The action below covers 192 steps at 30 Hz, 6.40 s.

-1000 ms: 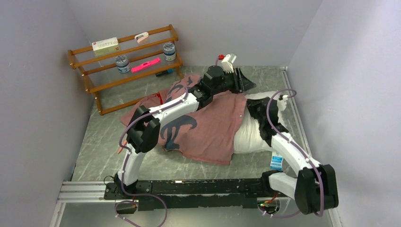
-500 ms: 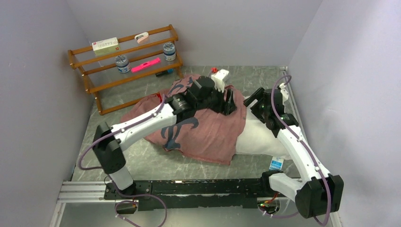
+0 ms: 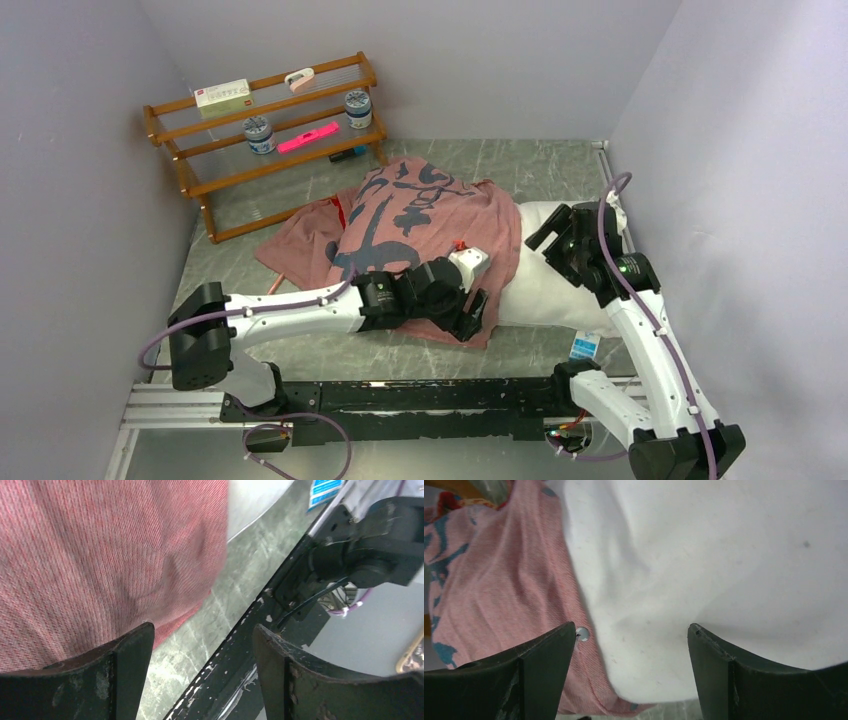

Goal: Put the pillow into the pillowcase

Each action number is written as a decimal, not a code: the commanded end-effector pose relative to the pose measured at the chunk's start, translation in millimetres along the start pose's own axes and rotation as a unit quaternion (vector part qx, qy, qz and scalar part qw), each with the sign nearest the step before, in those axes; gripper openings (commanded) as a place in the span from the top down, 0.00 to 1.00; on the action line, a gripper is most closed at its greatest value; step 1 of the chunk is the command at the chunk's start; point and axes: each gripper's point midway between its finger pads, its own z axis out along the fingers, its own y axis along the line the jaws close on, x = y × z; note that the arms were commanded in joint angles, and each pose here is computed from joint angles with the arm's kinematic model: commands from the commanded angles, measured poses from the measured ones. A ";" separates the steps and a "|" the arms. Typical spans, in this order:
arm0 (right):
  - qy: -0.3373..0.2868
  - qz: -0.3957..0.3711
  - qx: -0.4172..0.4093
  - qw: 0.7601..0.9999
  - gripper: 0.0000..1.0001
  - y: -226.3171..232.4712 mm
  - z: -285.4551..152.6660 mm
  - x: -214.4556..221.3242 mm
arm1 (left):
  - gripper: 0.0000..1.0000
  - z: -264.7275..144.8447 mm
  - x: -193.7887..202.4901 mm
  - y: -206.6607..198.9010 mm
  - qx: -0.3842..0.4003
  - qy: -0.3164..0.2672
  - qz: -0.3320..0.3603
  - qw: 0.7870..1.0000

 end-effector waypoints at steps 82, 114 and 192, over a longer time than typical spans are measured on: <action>-0.044 0.098 -0.123 0.987 0.18 9.4 -6.8 16.5 | 0.37 -4.9 -185.4 11.9 -0.114 -0.201 -0.007 0.973; -0.091 -0.018 -0.268 0.959 0.08 25.2 -94.6 18.3 | 0.95 -14.4 -250.1 102.0 -0.121 -0.267 -0.069 0.954; 0.014 0.038 -0.421 0.906 1.00 225.2 4.3 42.2 | 0.40 -236.2 -191.7 197.2 -0.025 -0.246 -0.087 0.965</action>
